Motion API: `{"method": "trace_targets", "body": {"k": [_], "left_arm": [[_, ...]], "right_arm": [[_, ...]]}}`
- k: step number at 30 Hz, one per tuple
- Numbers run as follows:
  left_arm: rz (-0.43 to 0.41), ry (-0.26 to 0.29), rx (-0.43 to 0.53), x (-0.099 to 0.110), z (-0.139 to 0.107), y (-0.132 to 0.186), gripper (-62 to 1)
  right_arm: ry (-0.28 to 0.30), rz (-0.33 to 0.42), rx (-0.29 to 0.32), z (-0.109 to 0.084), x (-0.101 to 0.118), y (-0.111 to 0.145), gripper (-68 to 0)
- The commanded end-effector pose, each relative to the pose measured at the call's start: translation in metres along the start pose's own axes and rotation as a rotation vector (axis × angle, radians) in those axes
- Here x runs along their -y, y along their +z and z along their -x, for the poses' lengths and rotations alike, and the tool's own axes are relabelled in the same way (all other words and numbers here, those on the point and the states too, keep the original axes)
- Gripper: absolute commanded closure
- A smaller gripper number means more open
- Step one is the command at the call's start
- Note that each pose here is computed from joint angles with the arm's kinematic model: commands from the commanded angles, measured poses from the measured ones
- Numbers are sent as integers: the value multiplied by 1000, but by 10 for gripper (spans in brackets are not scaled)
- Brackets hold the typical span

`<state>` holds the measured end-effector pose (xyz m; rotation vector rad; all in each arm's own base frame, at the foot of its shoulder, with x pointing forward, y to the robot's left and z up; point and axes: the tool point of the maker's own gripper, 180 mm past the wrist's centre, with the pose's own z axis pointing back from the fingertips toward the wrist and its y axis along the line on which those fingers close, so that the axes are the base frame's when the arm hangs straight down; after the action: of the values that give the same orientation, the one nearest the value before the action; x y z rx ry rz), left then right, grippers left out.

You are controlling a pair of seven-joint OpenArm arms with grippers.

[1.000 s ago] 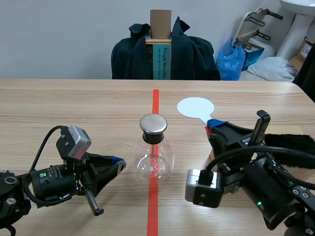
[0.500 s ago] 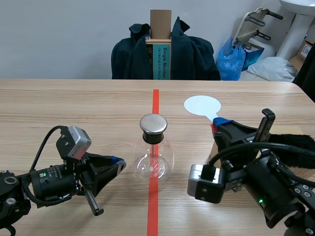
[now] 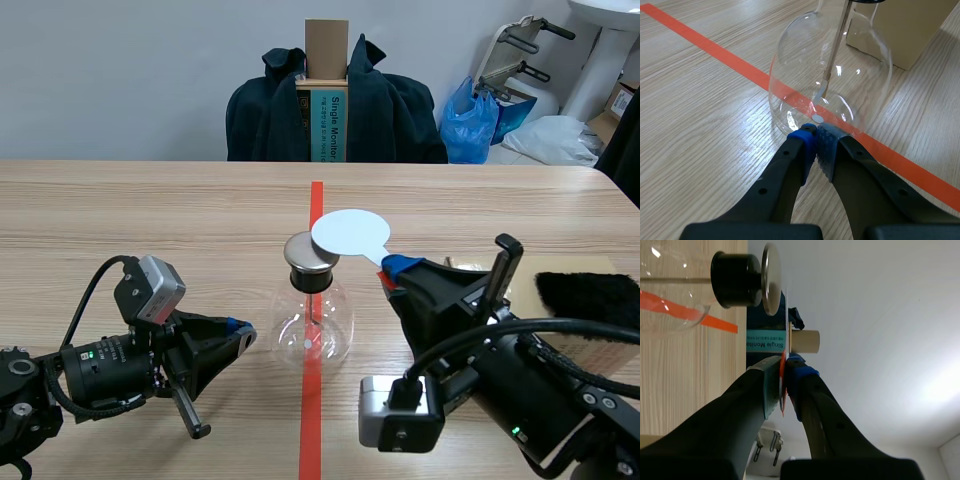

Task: Do the electroscope experiment.
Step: 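Move the plate toward and away from the electroscope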

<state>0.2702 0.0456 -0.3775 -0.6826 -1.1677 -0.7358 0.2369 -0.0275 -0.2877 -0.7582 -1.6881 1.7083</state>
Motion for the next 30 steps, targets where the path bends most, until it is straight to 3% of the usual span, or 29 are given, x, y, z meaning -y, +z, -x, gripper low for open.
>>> {"method": "trace_targets", "body": {"k": [1, 10, 15, 25, 30], "left_arm": [[2, 1, 44, 0, -13, -3, -29], [2, 1, 44, 0, -13, -3, -29], [2, 1, 44, 0, -13, -3, -29], [2, 1, 44, 0, -13, -3, -29], [2, 1, 44, 0, -13, -3, -29]], "right_arm": [[15, 44, 4, 4, 13, -4, -7], [17, 44, 104, -14, 13, -3, -7], [18, 43, 129, -18, 12, -3, -7], [18, 43, 129, -18, 12, -3, -7], [17, 43, 84, -10, 13, -3, -7]]}}
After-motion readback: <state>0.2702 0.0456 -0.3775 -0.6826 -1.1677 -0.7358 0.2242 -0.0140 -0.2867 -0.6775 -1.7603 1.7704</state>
